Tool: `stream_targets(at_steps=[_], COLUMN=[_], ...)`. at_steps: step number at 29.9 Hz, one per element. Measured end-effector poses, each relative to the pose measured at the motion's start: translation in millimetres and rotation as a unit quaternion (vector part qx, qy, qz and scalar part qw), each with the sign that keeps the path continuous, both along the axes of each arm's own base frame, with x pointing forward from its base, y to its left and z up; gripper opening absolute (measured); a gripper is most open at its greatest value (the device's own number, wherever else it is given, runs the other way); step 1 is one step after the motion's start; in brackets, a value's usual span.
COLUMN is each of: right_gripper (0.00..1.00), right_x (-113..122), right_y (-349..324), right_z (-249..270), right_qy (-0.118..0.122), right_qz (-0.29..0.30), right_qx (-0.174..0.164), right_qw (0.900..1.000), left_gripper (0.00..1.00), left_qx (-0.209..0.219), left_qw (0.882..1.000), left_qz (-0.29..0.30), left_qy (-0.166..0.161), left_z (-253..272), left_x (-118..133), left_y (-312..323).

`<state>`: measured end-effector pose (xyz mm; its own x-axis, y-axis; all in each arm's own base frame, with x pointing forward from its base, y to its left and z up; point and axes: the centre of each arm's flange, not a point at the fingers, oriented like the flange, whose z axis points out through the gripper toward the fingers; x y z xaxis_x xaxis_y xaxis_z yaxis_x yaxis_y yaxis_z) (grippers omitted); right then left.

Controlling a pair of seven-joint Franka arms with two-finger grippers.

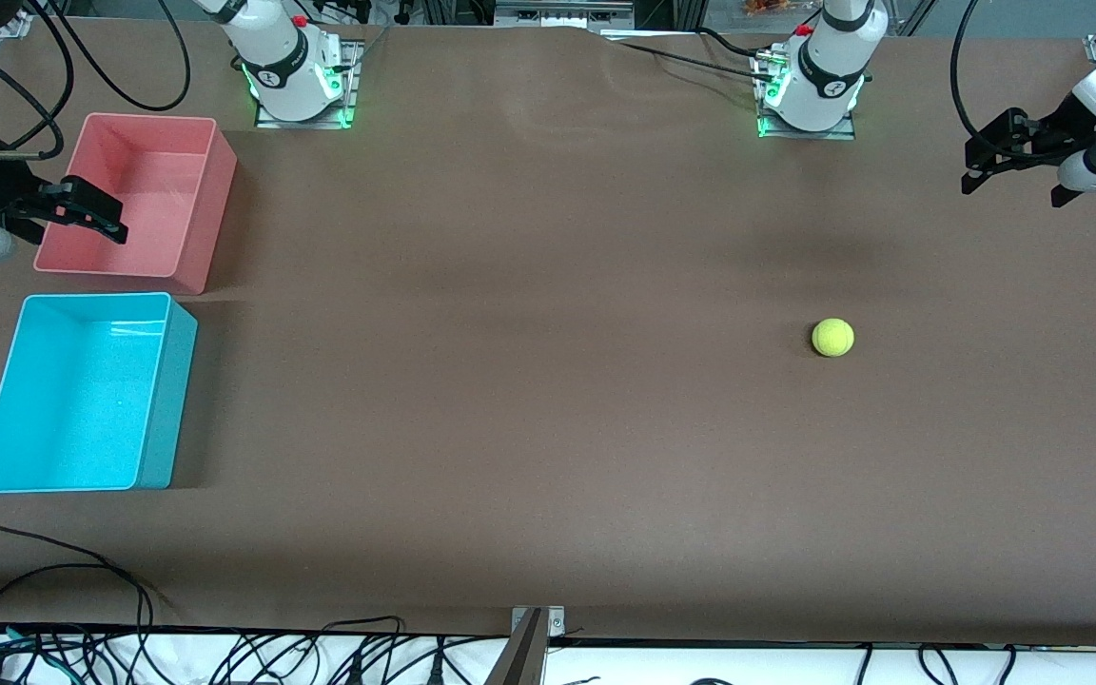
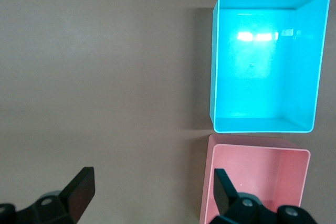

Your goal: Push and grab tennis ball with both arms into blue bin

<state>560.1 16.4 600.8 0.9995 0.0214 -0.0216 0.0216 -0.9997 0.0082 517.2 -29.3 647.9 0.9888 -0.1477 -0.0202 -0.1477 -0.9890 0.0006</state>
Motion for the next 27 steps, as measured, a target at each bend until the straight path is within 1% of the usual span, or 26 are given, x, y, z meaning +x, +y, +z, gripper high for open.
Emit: stream_targets(at_steps=[9, 27], right_gripper=[1.0, 1.0], right_x=[0.2, 0.5], right_y=[0.6, 0.6], right_z=[0.4, -0.1], right_qy=[-0.001, 0.0], right_qz=[0.001, 0.003], right_qx=[0.0, 0.0], right_qw=[1.0, 1.0], left_gripper=[1.0, 1.0], left_qx=[0.0, 0.0], left_qw=[1.0, 1.0], left_qz=[0.005, 0.005], left_qy=[-0.006, -0.003], left_z=[6.0, 3.1], left_x=[2.0, 4.6], left_y=[4.8, 5.3])
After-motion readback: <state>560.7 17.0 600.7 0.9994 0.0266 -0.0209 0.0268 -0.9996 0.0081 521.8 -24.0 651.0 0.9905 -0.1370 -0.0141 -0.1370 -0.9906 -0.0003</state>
